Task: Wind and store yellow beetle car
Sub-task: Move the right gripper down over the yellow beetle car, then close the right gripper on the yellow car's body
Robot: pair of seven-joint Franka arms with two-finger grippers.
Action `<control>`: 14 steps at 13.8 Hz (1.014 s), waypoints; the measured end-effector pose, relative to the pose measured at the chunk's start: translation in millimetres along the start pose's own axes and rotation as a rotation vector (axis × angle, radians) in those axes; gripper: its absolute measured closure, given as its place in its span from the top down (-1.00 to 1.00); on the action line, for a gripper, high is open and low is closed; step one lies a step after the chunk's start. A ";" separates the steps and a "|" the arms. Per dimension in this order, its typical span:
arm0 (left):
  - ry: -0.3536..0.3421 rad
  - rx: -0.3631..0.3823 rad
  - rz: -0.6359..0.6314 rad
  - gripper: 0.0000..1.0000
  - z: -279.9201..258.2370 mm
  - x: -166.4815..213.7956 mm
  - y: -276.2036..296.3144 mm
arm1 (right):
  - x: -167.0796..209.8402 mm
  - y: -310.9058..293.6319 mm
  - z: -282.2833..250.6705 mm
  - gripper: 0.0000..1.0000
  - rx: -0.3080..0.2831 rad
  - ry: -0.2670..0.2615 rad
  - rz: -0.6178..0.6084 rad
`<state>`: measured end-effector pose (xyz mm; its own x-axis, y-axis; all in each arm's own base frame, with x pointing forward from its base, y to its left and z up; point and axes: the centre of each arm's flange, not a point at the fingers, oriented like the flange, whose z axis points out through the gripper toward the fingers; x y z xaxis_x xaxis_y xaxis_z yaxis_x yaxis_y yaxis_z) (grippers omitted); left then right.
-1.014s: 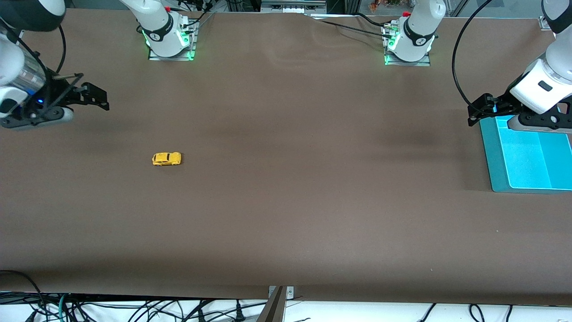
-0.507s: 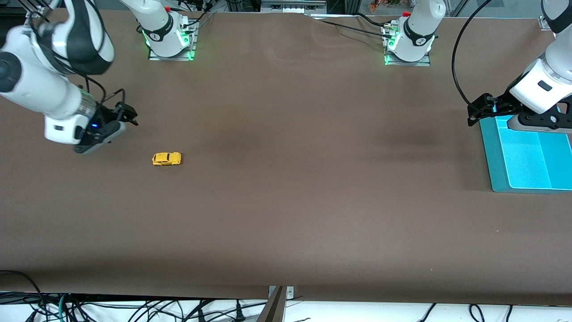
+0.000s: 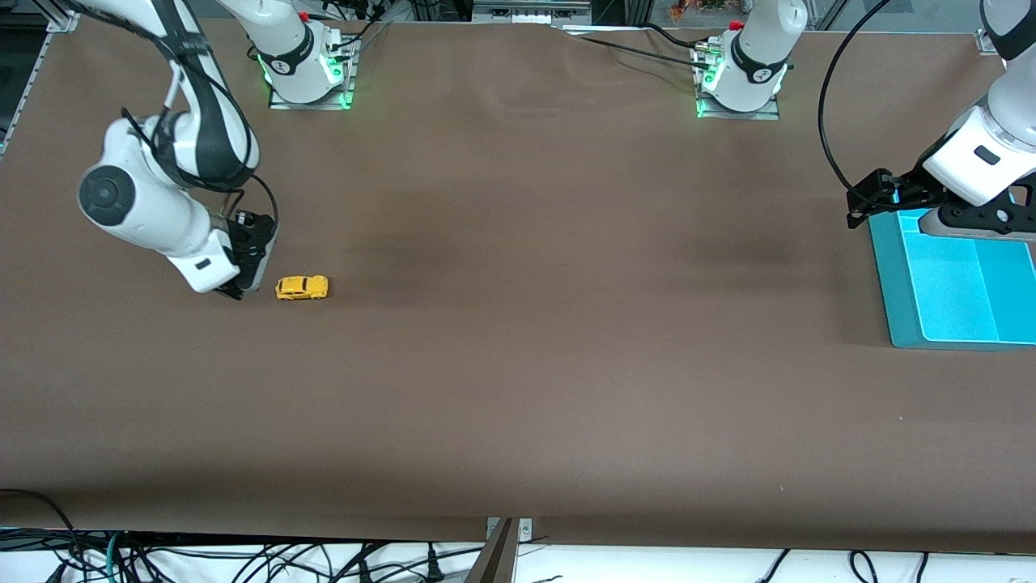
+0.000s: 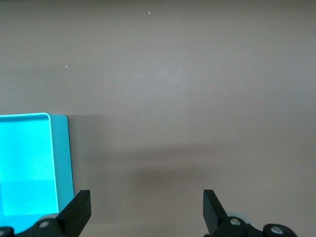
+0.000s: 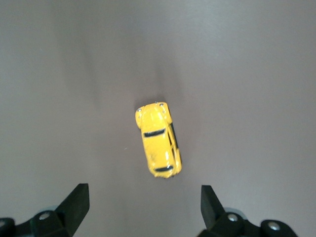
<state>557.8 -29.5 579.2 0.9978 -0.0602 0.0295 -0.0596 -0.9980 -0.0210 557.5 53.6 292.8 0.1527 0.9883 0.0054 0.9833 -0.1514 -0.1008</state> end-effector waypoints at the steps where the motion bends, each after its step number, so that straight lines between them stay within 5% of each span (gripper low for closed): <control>1: 0.000 0.000 0.000 1.00 0.0 0.0 0.1 | 2.4 -0.6 12.4 1.00 -0.012 0.004 -0.045; 14: 0.000 0.000 0.000 1.00 0.0 0.0 0.2 | -3.0 -25.5 91.2 1.00 -0.073 0.019 -0.267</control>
<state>557.8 -29.7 579.2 0.9977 -0.0605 0.0295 -0.0599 -0.9980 -0.0210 522.9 56.3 204.7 -0.1116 0.9929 0.0404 0.9934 0.1125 -0.0215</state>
